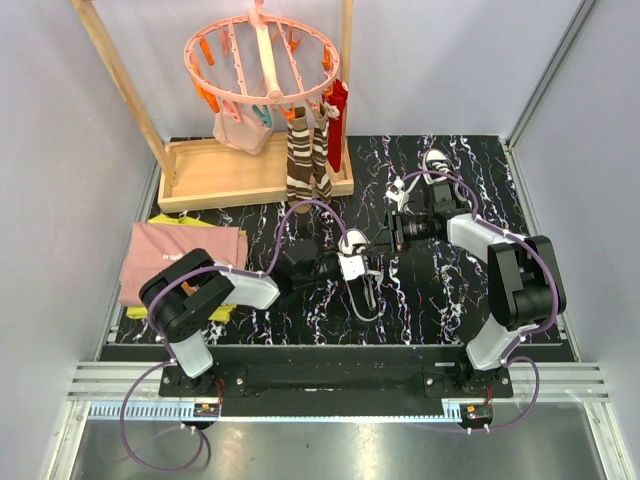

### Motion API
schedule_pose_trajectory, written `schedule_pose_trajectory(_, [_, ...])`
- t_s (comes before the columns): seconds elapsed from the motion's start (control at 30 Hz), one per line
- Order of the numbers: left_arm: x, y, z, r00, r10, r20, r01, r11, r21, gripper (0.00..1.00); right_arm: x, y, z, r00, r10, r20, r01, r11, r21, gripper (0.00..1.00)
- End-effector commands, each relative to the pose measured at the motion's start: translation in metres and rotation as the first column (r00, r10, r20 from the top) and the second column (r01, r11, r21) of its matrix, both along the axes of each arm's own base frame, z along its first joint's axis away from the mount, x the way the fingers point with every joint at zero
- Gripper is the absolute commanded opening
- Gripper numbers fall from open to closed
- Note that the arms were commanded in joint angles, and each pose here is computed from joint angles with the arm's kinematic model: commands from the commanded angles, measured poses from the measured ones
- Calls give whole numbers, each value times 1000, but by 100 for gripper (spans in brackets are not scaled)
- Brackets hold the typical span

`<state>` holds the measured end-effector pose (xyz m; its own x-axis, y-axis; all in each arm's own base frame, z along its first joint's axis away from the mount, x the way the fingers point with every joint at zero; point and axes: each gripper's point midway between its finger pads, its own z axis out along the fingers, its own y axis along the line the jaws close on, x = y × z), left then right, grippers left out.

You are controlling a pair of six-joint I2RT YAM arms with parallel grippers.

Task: Tie the shoes

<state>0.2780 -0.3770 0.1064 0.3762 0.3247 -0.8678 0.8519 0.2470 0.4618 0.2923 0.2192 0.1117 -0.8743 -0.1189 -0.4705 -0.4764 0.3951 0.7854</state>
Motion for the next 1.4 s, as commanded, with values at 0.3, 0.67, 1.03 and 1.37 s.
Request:
schedule_pose_trajectory(0.3, [8,-9,26,998,11,65,-6,997,-74,0,-8,8,-4,994,12,-106,-3,996,86,39])
schedule_pose_trajectory(0.67, [9,-10,27,998,12,61,-7,997,-83,0,-6,14,-6,984,-4,-181,32,988,153,29])
schedule_pose_trajectory(1.03, [7,-9,26,998,2,64,3,997,-76,0,-5,7,-1,984,-21,-179,51,985,162,23])
schedule_pose_trajectory(1.37, [8,-9,25,998,4,65,0,997,-71,0,3,-3,-3,975,-59,-215,96,982,165,22])
